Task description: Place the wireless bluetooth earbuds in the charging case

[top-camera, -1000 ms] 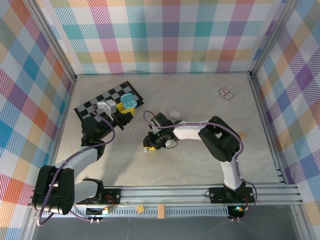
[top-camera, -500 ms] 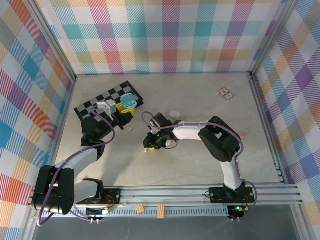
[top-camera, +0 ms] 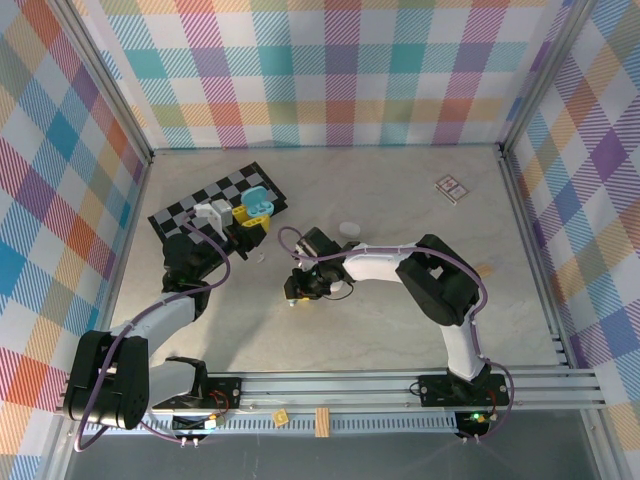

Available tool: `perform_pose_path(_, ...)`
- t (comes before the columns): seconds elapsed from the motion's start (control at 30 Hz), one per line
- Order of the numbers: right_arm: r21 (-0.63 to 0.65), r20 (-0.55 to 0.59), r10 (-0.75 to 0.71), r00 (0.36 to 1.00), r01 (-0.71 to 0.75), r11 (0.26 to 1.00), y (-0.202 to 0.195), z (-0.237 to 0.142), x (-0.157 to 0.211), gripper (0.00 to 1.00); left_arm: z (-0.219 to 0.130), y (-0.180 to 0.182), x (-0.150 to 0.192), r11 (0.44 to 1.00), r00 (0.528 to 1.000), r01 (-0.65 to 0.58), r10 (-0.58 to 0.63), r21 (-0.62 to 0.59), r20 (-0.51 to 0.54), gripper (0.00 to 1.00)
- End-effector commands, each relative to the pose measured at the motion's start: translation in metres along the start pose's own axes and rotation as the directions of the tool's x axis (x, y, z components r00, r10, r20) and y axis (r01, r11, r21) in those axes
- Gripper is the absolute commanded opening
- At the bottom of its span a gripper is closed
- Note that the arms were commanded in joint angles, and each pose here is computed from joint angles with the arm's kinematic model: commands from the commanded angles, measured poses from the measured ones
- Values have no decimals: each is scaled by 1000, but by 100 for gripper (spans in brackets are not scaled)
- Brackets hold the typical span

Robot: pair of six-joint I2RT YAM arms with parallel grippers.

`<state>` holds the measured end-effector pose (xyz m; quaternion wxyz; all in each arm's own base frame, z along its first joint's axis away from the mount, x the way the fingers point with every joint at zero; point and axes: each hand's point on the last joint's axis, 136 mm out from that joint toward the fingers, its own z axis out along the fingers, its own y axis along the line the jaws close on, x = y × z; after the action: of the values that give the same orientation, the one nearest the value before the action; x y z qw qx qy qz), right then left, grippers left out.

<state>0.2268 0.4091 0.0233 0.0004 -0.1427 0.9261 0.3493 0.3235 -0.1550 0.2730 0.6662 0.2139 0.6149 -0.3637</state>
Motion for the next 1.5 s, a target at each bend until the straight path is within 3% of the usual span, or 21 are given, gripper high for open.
perform_pose_path(0.0, 26, -73, -27, 997, 29, 999, 2, -1, 24, 27, -1, 1, -11, 999, 999, -34, 34, -1, 27, 37)
perform_pose_path(0.27, 46, -55, -39, 998, 41, 998, 0, -3, 23, 20, -1, 1, -11, 999, 999, -37, 37, -3, 28, 37)
perform_pose_path(0.53, 53, 83, -93, 992, 89, 995, 10, -35, 8, 19, -1, -3, -8, 998, 998, -69, 69, -9, 7, 37)
perform_pose_path(0.73, 68, 213, -65, 975, 52, 996, 2, -86, -8, 19, 4, -10, -1, 995, 995, -101, 101, 0, -22, 37)
perform_pose_path(0.93, 91, 361, -65, 930, 35, 995, -3, -160, -24, 20, 9, -26, 10, 987, 985, -161, 162, 23, -53, 38)
perform_pose_path(1.17, 98, 499, -131, 857, 94, 991, 22, -237, -37, 20, 27, -51, 36, 968, 961, -245, 249, 53, -117, 38)
perform_pose_path(1.47, 32, 569, -183, 802, 200, 979, 68, -275, -48, 20, 55, -73, 56, 947, 936, -312, 320, 74, -146, 37)
